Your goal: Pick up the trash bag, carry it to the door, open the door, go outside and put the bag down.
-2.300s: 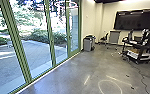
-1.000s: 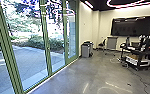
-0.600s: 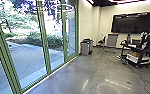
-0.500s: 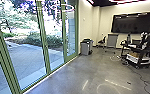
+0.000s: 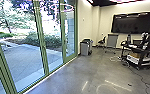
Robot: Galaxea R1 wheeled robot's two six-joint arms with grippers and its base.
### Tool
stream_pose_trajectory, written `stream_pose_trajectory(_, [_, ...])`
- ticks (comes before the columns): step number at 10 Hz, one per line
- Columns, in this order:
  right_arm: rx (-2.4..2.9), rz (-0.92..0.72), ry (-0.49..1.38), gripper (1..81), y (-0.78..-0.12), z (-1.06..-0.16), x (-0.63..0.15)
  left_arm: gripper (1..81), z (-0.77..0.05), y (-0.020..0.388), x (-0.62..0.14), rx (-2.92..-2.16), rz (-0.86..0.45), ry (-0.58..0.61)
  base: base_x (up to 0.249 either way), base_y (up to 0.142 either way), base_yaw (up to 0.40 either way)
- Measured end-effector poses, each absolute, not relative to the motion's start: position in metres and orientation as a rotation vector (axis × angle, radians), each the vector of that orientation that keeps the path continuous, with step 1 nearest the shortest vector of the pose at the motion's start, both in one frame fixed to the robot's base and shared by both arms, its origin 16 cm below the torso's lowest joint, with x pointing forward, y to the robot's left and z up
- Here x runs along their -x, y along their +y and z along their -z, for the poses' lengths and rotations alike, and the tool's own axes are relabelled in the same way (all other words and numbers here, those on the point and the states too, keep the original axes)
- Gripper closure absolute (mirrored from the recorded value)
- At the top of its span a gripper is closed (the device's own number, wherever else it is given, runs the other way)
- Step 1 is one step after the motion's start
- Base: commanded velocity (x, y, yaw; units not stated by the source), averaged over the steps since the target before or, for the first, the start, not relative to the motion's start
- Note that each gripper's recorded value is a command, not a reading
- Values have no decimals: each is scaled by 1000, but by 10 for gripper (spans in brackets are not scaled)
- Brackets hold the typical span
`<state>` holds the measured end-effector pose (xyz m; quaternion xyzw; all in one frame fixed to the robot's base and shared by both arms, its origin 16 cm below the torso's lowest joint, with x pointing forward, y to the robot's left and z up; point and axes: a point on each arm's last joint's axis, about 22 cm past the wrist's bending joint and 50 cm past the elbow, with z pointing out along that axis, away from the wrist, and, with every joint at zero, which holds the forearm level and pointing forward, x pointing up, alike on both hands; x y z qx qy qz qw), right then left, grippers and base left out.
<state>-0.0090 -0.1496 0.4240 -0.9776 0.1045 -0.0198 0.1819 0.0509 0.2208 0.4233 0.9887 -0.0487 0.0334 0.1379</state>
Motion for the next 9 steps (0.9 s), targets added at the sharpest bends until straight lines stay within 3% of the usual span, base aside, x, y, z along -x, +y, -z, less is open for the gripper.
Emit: stream_pose_trajectory(9, [2761, 53, 296, 10, -150, -424, 11, 811, -423, 221, -51, -2860, -97, -140, 135, -8, 0])
